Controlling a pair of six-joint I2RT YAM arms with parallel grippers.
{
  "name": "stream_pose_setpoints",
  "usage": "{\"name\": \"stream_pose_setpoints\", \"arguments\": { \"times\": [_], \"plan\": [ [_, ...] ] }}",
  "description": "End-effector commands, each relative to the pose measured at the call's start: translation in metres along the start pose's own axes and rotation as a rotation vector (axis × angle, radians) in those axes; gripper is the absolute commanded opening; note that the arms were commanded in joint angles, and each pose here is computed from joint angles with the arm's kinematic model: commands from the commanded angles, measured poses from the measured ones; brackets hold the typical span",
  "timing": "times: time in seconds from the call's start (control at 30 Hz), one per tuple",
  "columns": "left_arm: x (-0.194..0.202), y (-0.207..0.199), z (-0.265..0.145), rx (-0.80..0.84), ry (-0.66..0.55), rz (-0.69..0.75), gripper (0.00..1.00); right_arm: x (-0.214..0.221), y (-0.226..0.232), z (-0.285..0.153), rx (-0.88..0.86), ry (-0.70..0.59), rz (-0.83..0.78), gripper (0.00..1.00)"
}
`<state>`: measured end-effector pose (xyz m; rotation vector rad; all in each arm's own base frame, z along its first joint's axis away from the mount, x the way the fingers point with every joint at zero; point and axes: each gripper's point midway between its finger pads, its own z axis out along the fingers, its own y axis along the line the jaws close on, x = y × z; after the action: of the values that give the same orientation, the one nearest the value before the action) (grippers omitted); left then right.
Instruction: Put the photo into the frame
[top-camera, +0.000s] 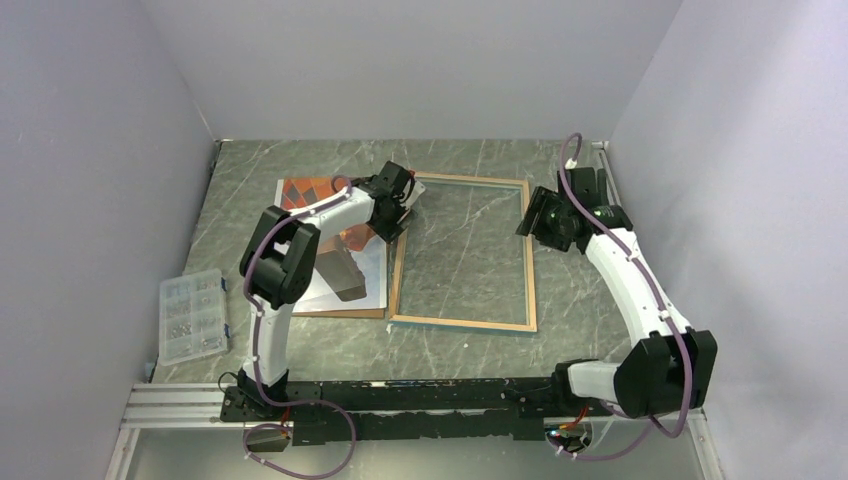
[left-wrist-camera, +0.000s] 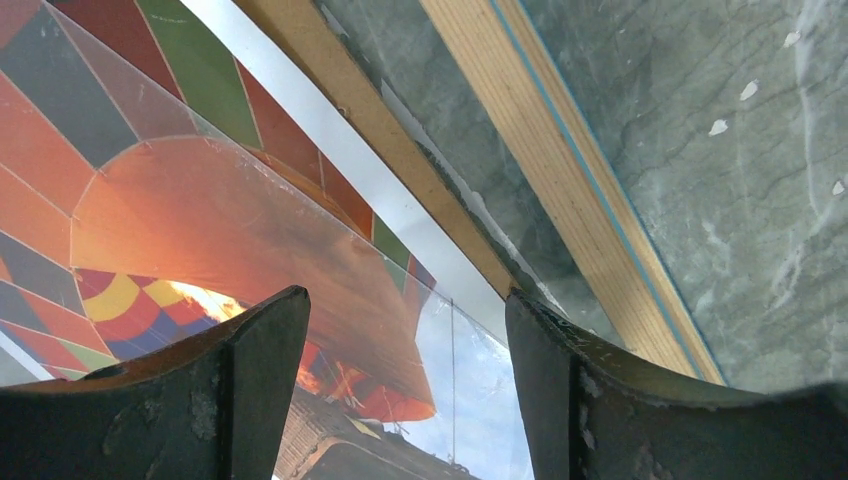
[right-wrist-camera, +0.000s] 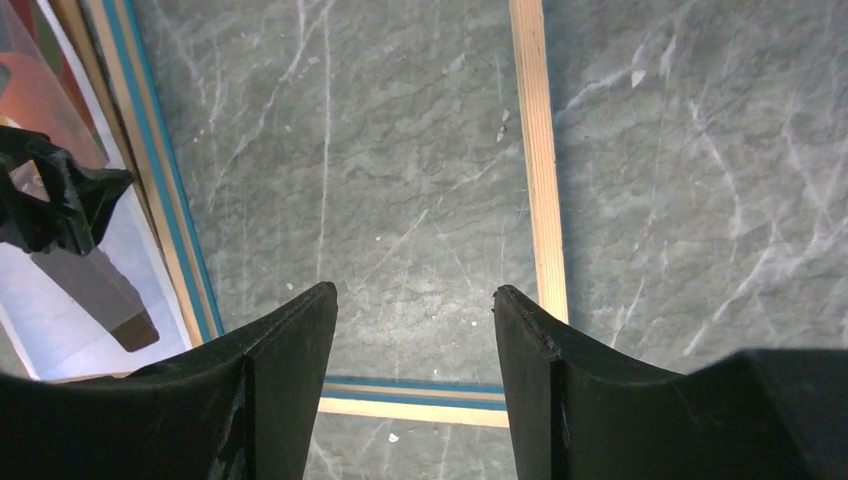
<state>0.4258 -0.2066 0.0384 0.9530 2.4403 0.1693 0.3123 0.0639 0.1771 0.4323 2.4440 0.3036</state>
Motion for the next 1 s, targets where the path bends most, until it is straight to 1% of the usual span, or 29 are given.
{"name": "stream_pose_setpoints", "arguments": {
  "times": [0.0,0.07,0.2,0.3,0.4,0.57,0.63,0.77,0.87,0.97],
  "plan": [
    [-0.017,-0.003,-0.008,0.018,-0.039,-0.004,0.77,0.003,-0.002,0.021,0.005,-0.006,0.082,0.64],
    [-0.020,-0.011,-0.009,0.050,-0.040,-0.014,0.77,0.011,-0.009,0.030,0.041,0.012,0.102,0.67],
    [-0.023,-0.022,-0.011,0.064,-0.054,0.000,0.77,0.018,-0.041,0.050,0.198,-0.006,0.125,0.76],
    [-0.024,-0.025,-0.010,0.059,-0.052,0.008,0.77,0.025,-0.048,0.067,0.234,0.020,0.145,0.76],
    [-0.023,-0.031,-0.007,0.064,-0.042,0.011,0.77,0.030,-0.051,0.084,0.255,0.051,0.158,0.74],
    [-0.027,-0.044,-0.006,0.082,-0.049,0.014,0.76,0.023,-0.071,0.098,0.371,0.047,0.142,0.72],
    [-0.029,-0.047,-0.007,0.088,-0.051,0.014,0.76,0.019,-0.073,0.101,0.372,0.046,0.153,0.71],
    [-0.045,-0.048,-0.012,0.103,-0.089,0.008,0.77,0.013,-0.061,0.100,0.323,0.035,0.173,0.69],
    [-0.059,-0.047,-0.018,0.110,-0.113,0.000,0.77,0.014,-0.051,0.093,0.281,0.021,0.185,0.69],
    [-0.071,-0.041,-0.027,0.102,-0.136,-0.004,0.77,0.022,-0.032,0.085,0.220,0.005,0.168,0.70]
  ]
}}
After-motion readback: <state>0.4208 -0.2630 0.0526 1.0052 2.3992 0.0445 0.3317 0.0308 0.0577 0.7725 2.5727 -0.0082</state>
